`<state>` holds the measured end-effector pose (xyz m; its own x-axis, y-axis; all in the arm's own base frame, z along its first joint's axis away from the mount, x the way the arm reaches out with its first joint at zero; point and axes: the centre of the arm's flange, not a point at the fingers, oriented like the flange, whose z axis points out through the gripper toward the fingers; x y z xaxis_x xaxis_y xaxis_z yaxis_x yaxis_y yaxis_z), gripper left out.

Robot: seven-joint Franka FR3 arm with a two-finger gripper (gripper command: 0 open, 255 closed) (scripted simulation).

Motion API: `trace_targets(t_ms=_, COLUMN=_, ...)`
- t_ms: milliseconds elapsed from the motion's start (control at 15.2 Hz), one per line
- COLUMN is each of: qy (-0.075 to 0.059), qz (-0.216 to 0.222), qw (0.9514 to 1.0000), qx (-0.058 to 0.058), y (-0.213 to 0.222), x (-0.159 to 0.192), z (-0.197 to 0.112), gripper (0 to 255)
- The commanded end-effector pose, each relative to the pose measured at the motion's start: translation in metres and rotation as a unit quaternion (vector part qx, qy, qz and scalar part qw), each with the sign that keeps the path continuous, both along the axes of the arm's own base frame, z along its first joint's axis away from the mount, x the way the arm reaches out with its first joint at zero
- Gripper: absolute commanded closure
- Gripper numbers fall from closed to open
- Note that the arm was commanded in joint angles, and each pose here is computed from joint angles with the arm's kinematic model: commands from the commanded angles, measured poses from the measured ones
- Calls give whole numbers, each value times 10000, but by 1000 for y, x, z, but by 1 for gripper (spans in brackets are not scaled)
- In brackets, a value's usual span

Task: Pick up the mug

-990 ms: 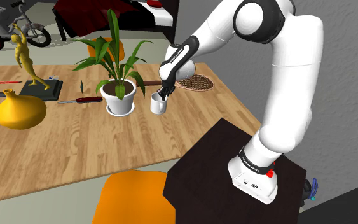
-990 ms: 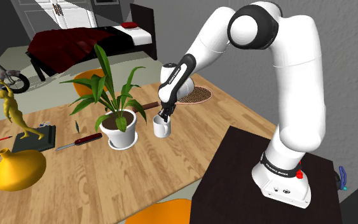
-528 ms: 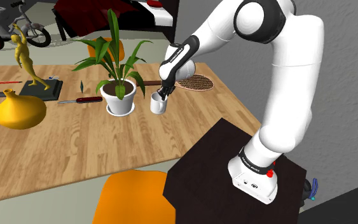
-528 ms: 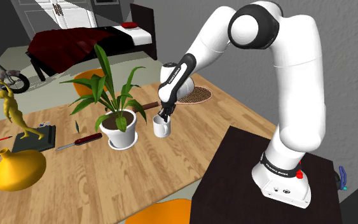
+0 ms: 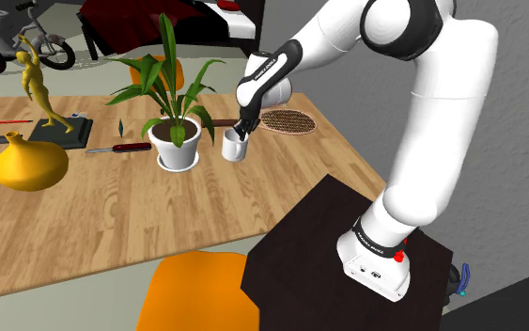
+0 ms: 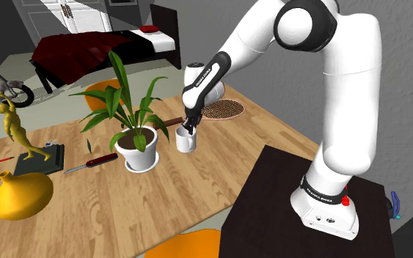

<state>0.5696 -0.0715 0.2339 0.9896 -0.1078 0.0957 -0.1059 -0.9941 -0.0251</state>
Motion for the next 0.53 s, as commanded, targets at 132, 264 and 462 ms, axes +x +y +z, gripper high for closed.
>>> trace_targets(t_ms=132, qy=0, qz=0, qw=10000, qx=0, y=-1, x=0, z=21, gripper=255)
trace_targets(t_ms=264, qy=0, qz=0, qw=10000, qx=0, y=-1, x=0, z=32, gripper=255)
trace_targets(t_ms=462, qy=0, qz=0, qw=10000, qx=0, y=-1, x=0, z=38, gripper=255)
